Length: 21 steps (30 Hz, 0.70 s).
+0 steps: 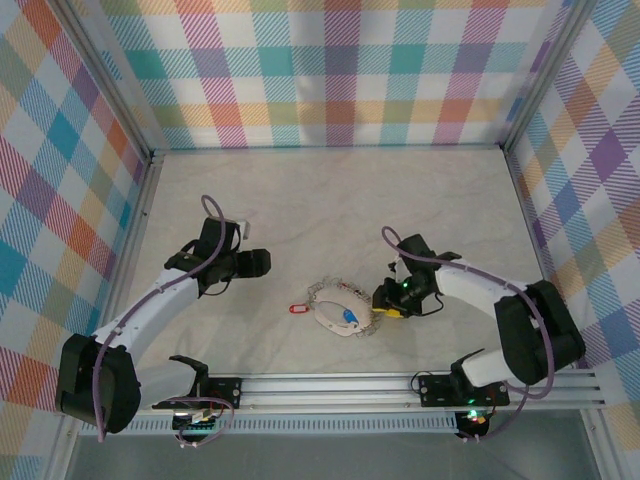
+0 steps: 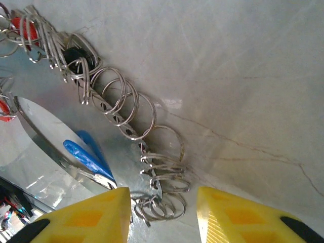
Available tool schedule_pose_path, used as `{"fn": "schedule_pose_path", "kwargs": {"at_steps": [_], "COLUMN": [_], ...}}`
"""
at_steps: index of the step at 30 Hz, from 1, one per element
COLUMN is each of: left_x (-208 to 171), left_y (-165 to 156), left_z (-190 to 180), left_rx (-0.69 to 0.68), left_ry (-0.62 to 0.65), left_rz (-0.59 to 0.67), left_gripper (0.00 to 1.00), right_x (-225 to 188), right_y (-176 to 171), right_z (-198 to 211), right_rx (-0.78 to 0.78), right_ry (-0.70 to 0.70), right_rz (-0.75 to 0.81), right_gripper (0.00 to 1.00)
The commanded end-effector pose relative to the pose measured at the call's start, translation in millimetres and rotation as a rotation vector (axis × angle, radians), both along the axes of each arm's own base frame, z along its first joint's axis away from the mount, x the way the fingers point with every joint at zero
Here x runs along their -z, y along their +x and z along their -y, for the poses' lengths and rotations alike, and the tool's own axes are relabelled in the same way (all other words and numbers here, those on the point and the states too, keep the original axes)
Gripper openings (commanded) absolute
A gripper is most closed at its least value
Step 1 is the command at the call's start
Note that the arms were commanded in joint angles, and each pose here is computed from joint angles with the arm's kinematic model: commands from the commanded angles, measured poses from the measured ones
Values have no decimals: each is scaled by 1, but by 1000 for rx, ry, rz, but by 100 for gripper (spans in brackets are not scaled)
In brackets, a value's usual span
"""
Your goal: Put the keys on the keyring
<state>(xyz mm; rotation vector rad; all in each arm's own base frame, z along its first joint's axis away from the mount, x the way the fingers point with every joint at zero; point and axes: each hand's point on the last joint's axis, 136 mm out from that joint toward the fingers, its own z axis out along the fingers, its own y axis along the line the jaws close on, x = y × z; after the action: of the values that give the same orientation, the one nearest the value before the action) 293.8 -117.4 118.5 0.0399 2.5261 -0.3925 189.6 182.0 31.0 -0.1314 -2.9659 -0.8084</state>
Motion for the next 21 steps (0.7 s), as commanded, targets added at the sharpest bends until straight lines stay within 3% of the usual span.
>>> {"fn": "schedule_pose_path", "kwargs": {"at_steps": [1, 17, 21], "left_x": [-2, -2, -2], "left_y": [0, -1, -2], "left_z": [1, 2, 3], "left_rx": [16, 17, 18], "left_ry": [24, 26, 27], "left_rz": [3, 0, 2], "left_gripper": [73, 73, 73], "right_x": [-1, -20, -18], "right_y": [-2, -20, -11], "right_z": [-9, -48, -22], "right_rx": [-41, -198, -126], "right_ry": [48, 260, 95], "right_rz": [4, 47, 115], "right_gripper": [40, 40, 41]}}
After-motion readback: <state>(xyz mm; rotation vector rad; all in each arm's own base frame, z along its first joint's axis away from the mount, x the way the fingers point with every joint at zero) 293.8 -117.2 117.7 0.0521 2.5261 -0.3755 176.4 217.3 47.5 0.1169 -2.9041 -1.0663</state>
